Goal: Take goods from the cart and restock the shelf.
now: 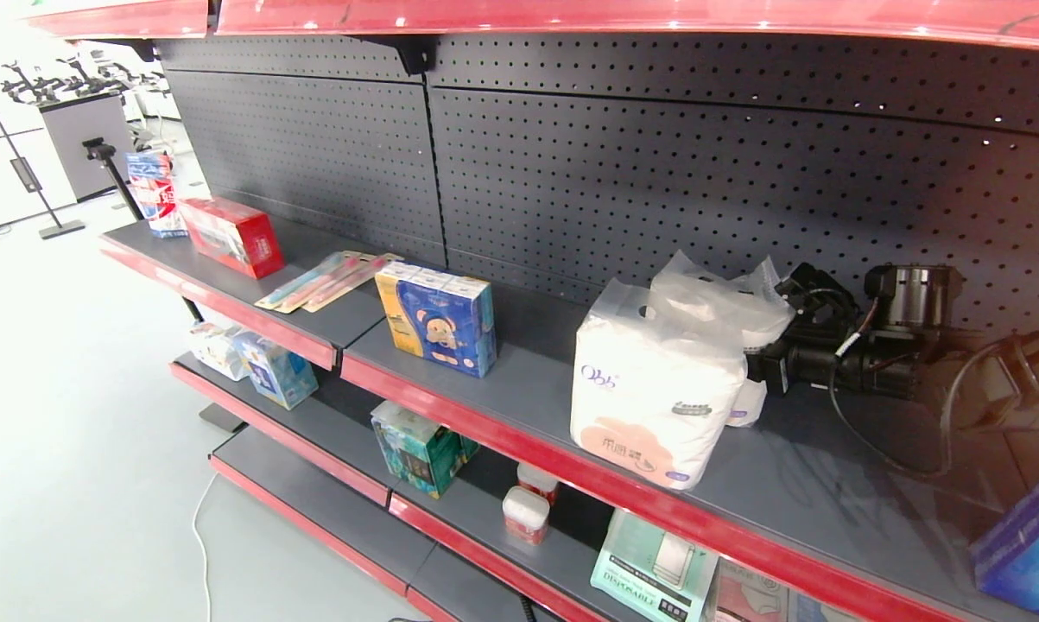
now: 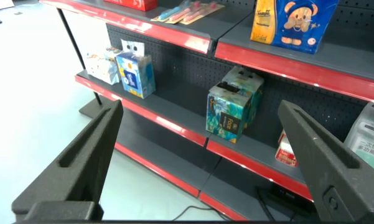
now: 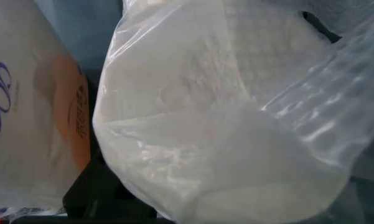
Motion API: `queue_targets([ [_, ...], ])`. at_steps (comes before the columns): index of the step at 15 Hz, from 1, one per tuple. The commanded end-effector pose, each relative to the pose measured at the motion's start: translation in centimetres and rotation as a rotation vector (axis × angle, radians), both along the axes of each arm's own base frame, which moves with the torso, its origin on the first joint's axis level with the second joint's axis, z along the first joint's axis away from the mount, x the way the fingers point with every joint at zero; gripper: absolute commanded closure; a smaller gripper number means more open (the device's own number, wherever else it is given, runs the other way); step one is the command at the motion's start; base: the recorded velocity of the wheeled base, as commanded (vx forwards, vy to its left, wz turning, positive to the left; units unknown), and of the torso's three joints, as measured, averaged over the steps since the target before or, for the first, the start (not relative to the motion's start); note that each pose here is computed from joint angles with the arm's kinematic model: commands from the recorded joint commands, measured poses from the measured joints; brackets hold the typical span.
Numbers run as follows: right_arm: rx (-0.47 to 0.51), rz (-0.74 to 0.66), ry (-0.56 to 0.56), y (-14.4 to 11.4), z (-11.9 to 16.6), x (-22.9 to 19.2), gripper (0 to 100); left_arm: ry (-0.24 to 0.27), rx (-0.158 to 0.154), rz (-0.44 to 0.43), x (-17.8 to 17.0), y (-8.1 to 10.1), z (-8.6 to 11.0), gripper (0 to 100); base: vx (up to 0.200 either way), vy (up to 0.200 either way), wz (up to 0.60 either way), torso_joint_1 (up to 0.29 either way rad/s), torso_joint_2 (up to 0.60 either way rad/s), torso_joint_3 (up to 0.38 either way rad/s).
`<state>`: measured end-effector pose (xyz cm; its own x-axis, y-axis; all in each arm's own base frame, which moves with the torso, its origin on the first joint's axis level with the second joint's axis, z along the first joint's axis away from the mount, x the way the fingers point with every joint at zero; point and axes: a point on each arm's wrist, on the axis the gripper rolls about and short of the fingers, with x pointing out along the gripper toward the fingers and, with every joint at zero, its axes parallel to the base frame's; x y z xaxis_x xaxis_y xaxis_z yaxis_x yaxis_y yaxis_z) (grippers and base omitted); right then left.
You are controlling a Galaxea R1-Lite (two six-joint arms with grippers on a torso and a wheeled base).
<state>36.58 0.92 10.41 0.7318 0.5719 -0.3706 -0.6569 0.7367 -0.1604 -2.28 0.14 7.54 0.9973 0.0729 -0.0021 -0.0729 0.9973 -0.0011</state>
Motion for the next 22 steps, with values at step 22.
queue_targets([
  [22,0.018,-0.035,0.003,1.0,0.5,0.5,100,0.001,0.000,0.001,0.0,0.0,0.0,0,0.000,0.000,0.00,0.000,0.00,0.000],
])
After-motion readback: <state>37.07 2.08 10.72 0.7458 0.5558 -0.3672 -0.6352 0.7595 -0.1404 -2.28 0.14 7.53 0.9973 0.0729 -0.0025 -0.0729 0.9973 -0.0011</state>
